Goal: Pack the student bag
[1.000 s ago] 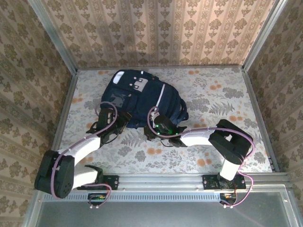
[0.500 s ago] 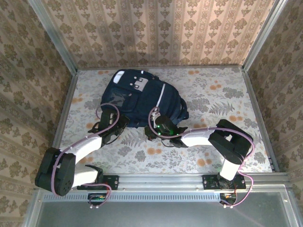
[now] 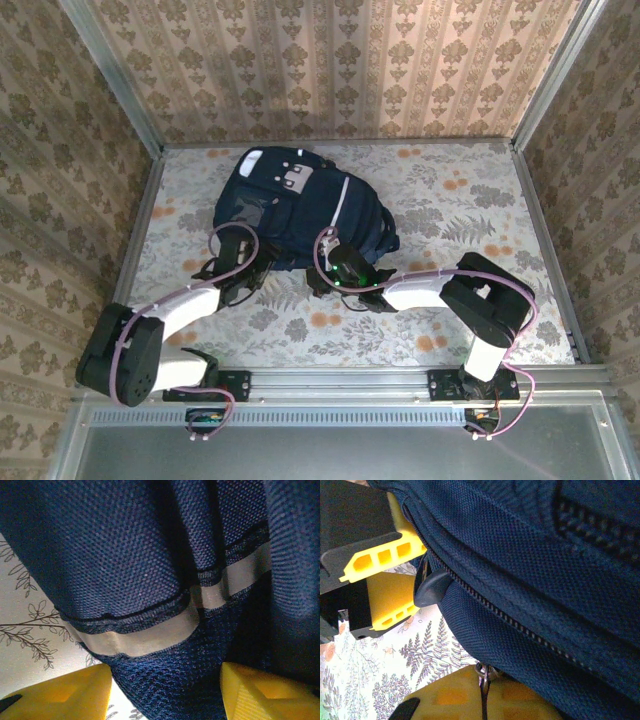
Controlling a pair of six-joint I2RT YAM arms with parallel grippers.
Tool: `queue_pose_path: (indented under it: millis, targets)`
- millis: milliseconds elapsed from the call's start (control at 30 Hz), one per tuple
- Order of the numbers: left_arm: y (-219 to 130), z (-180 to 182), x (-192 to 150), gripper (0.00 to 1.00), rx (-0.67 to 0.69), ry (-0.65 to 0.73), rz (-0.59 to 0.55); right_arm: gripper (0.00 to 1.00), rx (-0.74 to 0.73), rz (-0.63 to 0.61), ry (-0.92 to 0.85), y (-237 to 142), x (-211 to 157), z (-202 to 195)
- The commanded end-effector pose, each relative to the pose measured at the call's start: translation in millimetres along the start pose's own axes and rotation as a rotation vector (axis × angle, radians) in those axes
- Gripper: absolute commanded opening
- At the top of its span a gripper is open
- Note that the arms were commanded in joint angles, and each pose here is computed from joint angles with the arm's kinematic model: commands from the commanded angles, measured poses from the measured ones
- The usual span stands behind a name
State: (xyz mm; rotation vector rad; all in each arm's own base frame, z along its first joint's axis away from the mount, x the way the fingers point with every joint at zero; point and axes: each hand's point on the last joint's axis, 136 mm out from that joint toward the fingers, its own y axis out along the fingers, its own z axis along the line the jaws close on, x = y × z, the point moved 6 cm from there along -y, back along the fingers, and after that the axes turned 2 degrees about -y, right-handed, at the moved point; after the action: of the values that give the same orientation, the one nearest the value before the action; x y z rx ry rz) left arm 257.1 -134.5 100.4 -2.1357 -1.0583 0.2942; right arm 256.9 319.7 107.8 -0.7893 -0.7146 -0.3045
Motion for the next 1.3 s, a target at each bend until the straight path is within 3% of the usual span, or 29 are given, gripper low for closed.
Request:
queue_pose_path:
  millis: [0, 100, 333, 433, 733, 1267]
  targets:
    - [8.3, -3.5, 4.3, 0.58, 0.035, -0.012, -0.032, 0.0, 0.074, -0.09, -0.013, -6.1, 19.9, 17.5]
    - [16.9, -16.3, 9.5, 0.48, 0.025, -0.001, -0.042, 0.0, 0.047, -0.071, -0.025, -5.1, 14.3, 12.4]
    - [24.8, -30.4, 21.7, 0.09, 0.07, 0.016, -0.102, 0.0, -0.053, 0.04, -0.079, -0.3, -1.4, -1.9]
    - [23.5, -27.1, 26.4, 0.0, 0.104, 0.021, -0.134, 0.0, -0.132, 0.115, -0.089, 0.5, -7.8, -11.6]
    - [27.8, -8.5, 38.5, 0.0, 0.179, 0.003, -0.147, 0.0, -0.283, 0.259, -0.151, -19.5, -20.7, -39.0]
    - [27.2, -7.6, 57.3, 0.0, 0.202, -0.008, -0.162, 0.0, -0.452, 0.249, 0.01, -82.4, -12.2, -100.1]
